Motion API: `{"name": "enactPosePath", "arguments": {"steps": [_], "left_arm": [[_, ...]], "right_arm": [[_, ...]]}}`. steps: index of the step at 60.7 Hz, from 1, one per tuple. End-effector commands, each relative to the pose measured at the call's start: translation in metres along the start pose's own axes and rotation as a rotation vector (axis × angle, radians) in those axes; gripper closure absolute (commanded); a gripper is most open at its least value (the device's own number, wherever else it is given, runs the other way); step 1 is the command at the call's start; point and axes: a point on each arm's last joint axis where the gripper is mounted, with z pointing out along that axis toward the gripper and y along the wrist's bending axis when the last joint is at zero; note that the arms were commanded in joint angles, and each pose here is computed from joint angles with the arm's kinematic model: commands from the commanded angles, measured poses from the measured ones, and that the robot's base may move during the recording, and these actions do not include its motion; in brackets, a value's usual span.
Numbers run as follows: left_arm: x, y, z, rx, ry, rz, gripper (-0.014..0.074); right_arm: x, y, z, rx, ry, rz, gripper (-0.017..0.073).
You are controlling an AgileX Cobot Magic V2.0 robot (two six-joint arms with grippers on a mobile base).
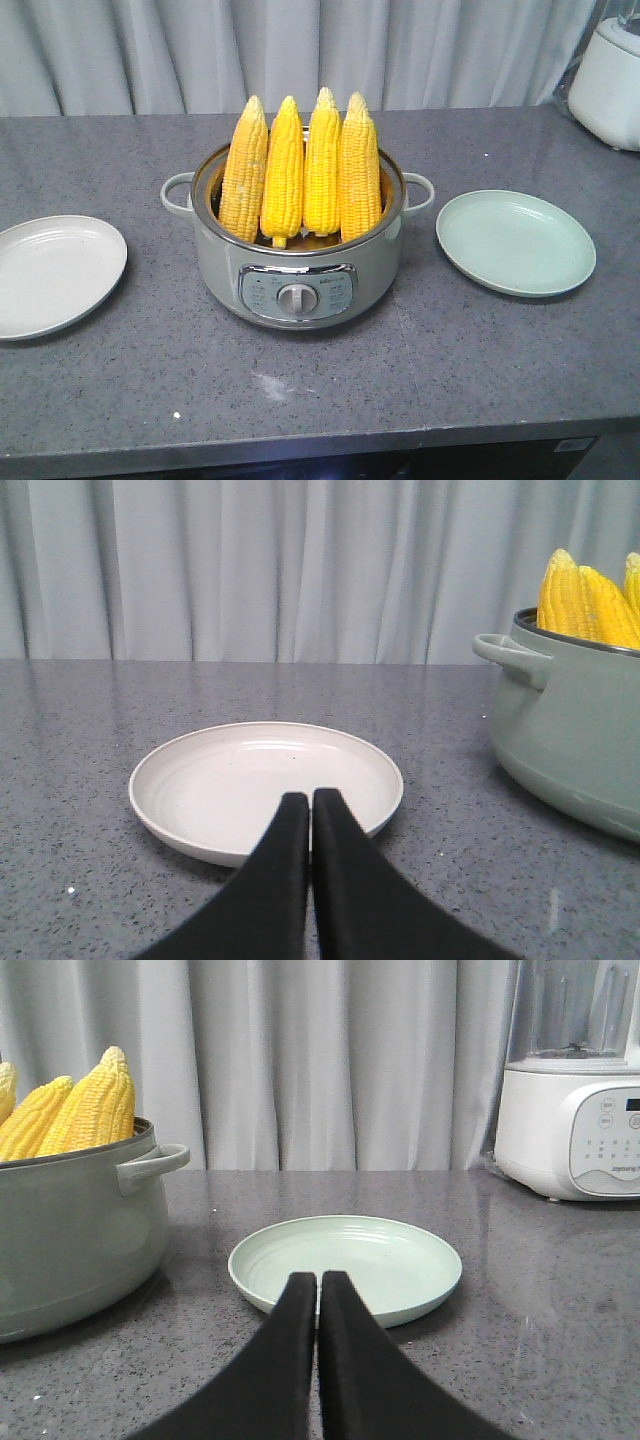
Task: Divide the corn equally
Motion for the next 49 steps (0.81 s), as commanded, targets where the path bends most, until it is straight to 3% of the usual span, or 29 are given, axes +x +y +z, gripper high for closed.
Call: {"name": "enactPosePath", "arguments": {"steps": [1, 49], "left_arm": [[-0.0033, 0.0001, -0.0009, 0.001, -0.077, -0.001, 0.0601], [-0.0033, 0.0001, -0.0009, 0.001, -0.077, -0.001, 0.0601]], "right_arm": [[-0.0031, 0.0002, -0.0004, 0.001, -0.066, -0.019, 0.0561], [-0.0031, 0.0002, -0.0004, 0.001, -0.066, -0.019, 0.0561]]}}
